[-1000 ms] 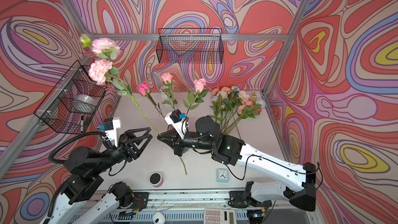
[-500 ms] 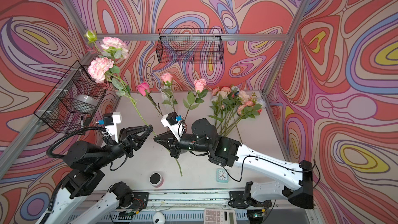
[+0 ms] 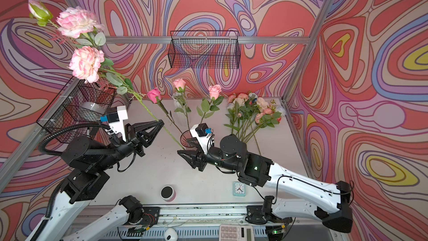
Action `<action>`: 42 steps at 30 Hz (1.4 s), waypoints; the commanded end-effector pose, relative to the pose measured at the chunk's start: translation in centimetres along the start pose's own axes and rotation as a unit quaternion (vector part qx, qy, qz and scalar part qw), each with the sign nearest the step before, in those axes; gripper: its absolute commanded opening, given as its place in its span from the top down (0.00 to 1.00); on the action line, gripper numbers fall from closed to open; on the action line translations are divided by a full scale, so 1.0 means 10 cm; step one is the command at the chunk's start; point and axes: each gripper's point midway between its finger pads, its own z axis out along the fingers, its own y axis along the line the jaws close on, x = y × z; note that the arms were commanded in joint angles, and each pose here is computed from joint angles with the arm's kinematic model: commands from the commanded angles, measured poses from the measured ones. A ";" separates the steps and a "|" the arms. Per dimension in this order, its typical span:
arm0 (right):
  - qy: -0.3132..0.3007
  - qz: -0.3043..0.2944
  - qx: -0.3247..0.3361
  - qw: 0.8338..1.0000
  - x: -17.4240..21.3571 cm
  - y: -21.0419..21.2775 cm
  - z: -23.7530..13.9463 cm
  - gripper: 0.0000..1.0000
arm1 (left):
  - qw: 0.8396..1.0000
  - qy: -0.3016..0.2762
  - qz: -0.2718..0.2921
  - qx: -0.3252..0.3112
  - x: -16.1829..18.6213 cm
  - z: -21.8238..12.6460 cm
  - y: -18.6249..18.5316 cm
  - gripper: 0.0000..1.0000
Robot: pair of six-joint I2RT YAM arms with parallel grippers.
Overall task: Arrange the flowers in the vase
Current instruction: 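Carry the spray rose toward the pink vase while the left gripper grips its stem, then lower the spray rose into the vase with the left gripper while the right draws back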
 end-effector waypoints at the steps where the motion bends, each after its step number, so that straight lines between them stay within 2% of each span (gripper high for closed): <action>1: -0.023 -0.006 0.049 0.998 -0.09 -0.16 -0.22 0.40 | 0.998 -0.013 0.063 -0.018 -0.16 0.11 0.06 1.00; 8: -0.038 -0.005 0.071 0.997 -0.14 -0.22 -0.48 0.39 | 0.990 -0.023 0.129 -0.049 -0.27 0.39 0.26 1.00; 18: -0.046 -0.006 0.076 0.996 -0.16 -0.24 -0.58 0.41 | 0.983 -0.023 0.150 -0.102 -0.09 0.73 0.69 1.00; 25: -0.048 -0.007 0.090 0.995 -0.13 -0.30 -0.62 0.41 | 0.988 0.007 0.095 -0.122 0.48 0.75 0.92 1.00; 29: -0.048 -0.007 0.093 0.995 -0.11 -0.31 -0.62 0.41 | 0.987 0.038 0.085 -0.129 0.88 0.77 0.90 1.00; 32: -0.046 -0.007 0.095 0.994 -0.09 -0.32 -0.61 0.41 | 0.985 0.060 0.085 -0.140 1.10 0.75 0.88 1.00; 42: -0.041 0.003 0.100 0.994 0.01 -0.36 -0.62 0.41 | 0.971 0.117 0.024 -0.207 1.64 0.43 1.08 1.00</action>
